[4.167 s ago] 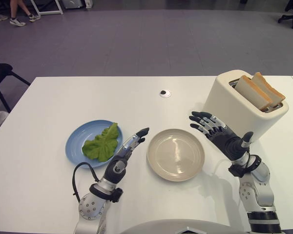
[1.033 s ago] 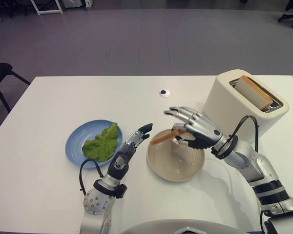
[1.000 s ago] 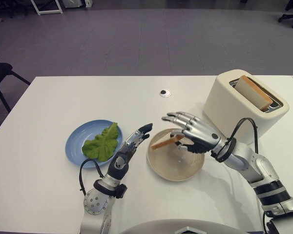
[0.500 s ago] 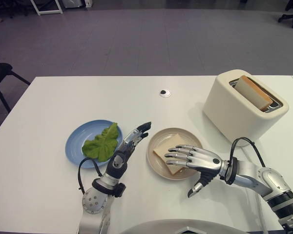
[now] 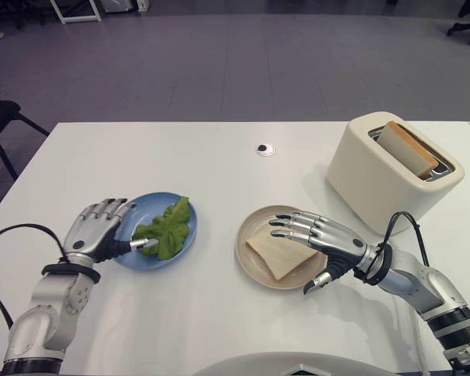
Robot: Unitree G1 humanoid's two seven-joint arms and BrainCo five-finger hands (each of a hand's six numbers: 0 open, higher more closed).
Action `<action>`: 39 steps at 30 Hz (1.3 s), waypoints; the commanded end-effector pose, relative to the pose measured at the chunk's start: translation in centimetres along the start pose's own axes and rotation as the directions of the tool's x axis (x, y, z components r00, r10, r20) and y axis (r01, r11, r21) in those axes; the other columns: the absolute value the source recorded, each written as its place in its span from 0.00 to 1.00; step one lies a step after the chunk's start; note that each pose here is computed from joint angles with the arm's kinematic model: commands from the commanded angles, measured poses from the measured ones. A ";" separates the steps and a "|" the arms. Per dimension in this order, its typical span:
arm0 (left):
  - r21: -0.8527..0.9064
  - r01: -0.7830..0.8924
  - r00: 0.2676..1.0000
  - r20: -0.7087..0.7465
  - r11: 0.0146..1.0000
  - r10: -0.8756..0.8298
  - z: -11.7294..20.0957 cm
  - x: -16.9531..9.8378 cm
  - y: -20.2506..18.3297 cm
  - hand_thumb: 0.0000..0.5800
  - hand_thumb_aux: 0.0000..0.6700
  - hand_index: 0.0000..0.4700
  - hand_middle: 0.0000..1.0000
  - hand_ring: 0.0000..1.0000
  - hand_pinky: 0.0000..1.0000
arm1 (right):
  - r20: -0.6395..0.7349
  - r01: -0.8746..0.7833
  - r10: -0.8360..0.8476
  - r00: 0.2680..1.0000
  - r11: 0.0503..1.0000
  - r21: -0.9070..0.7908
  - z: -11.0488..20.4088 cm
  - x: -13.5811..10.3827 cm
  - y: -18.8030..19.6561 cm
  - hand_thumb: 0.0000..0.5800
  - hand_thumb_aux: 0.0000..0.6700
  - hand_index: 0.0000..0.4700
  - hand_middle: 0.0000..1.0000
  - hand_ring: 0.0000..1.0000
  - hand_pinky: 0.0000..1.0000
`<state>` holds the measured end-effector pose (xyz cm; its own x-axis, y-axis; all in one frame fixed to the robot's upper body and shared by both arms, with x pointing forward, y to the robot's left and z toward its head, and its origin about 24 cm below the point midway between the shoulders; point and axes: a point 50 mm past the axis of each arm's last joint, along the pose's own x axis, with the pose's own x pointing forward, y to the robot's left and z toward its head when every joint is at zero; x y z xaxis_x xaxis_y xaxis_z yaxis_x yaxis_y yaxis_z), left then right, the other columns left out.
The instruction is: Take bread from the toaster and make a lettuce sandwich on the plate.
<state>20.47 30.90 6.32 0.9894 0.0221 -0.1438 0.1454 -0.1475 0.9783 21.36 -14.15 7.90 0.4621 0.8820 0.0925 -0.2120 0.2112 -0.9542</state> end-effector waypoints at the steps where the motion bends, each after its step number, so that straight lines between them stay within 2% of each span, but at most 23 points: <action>1: 0.027 0.045 0.999 0.014 0.999 -0.045 0.1 0.8 -1.1 0.11 0.06 0.06 0.00 0.00 0.00 | 0.005 0.003 -0.003 1.000 1.000 -0.001 0.1 0.1 -0.3 0.00 0.00 0.00 0.00 0.00 0.00; 2: 0.022 0.052 0.998 0.019 0.998 -0.052 0.1 0.9 -1.3 0.50 0.29 0.29 0.00 0.00 0.00 | 0.005 0.004 -0.004 1.000 1.000 0.000 0.1 0.1 -0.3 0.00 0.00 0.00 0.00 0.00 0.00; 3: 0.016 0.057 0.998 0.025 0.998 -0.057 0.3 1.0 -1.4 0.65 0.41 0.41 0.00 0.00 0.00 | 0.005 0.004 -0.004 1.000 1.000 0.001 0.1 0.1 -0.3 0.00 0.00 0.00 0.00 0.00 0.00; 5: 0.006 0.060 0.997 0.040 0.998 -0.060 0.7 1.2 -1.6 0.64 0.40 0.40 0.00 0.00 0.00 | 0.006 0.005 -0.005 1.000 1.000 0.001 0.2 0.1 -0.2 0.00 0.00 0.00 0.00 0.00 0.00; 7: -0.004 0.064 0.997 0.053 0.998 -0.064 1.0 1.2 -1.5 0.70 0.45 0.45 0.00 0.00 0.00 | 0.007 0.004 -0.004 1.000 1.000 0.001 0.2 0.1 -0.2 0.00 0.00 0.00 0.00 0.00 0.00; 9: -0.009 0.073 0.996 0.061 0.997 -0.072 1.1 1.2 -1.6 0.89 0.67 0.67 0.00 0.00 0.00 | 0.009 0.002 -0.002 1.000 1.000 0.000 0.2 0.1 -0.2 0.00 0.00 0.00 0.00 0.00 0.00; 11: -0.015 0.077 0.995 0.069 0.997 -0.076 1.3 1.1 -1.6 0.97 0.84 0.84 0.00 0.00 0.00 | 0.011 0.001 -0.001 1.000 1.000 -0.001 0.2 0.1 -0.2 0.00 0.00 0.00 0.00 0.00 0.00; 12: -0.018 0.077 0.995 0.073 0.997 -0.075 1.4 1.0 -1.6 0.97 0.83 0.83 0.00 0.00 0.00 | 0.013 0.001 -0.001 1.000 1.000 -0.002 0.3 0.1 -0.2 0.00 0.00 0.00 0.00 0.00 0.00; 13: -0.023 0.076 0.994 0.078 0.997 -0.074 1.5 1.0 -1.6 0.99 0.89 0.89 0.00 0.00 0.00 | 0.014 0.000 0.000 1.000 1.000 -0.003 0.3 0.1 -0.3 0.00 0.00 0.00 0.00 0.00 0.00; 14: -0.027 0.074 0.994 0.083 0.997 -0.071 1.6 0.9 -1.5 1.00 1.00 1.00 0.00 0.00 0.00 | 0.016 -0.002 0.002 1.000 1.000 -0.005 0.3 0.1 -0.2 0.00 0.00 0.00 0.00 0.00 0.00; 22: -0.066 0.011 0.997 0.082 0.998 -0.006 1.3 0.2 -0.1 1.00 1.00 1.00 0.00 0.00 0.00 | 0.021 0.001 -0.001 1.000 1.000 -0.015 0.2 0.3 -0.3 0.00 0.00 0.00 0.00 0.00 0.00; 26: -0.111 -0.078 0.995 0.055 0.991 0.084 0.3 -0.5 2.4 1.00 1.00 1.00 0.00 0.00 0.00 | 0.006 0.028 -0.028 1.000 0.999 -0.021 -0.1 0.3 -0.8 0.00 0.00 0.00 0.00 0.00 0.00; 28: -0.165 -0.122 0.985 0.098 0.979 0.140 1.6 -0.6 4.1 1.00 1.00 1.00 0.00 0.00 0.00 | -0.012 0.051 -0.051 0.999 0.998 -0.020 -0.4 0.2 -1.2 0.00 0.00 0.00 0.00 0.00 0.00; 32: -0.251 -0.123 0.938 0.286 0.960 0.195 7.4 -0.6 6.0 1.00 1.00 1.00 0.00 0.00 0.00 | -0.056 0.105 -0.106 0.993 0.994 -0.031 -1.2 0.0 -2.1 0.00 0.00 0.00 0.00 0.00 0.00; 39: -0.279 0.006 0.841 0.520 0.960 0.147 15.0 1.0 5.3 1.00 1.00 1.00 0.00 0.00 0.00 | -0.177 0.231 -0.234 0.956 0.972 -0.035 -3.2 -1.1 -4.2 0.00 0.00 0.00 0.00 0.00 0.00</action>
<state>21.69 16.58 9.74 0.8769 -0.4804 -0.0181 0.1108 0.1653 0.9800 24.05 -16.80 10.61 0.6173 0.7487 0.2415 -0.0829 0.3672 -0.9265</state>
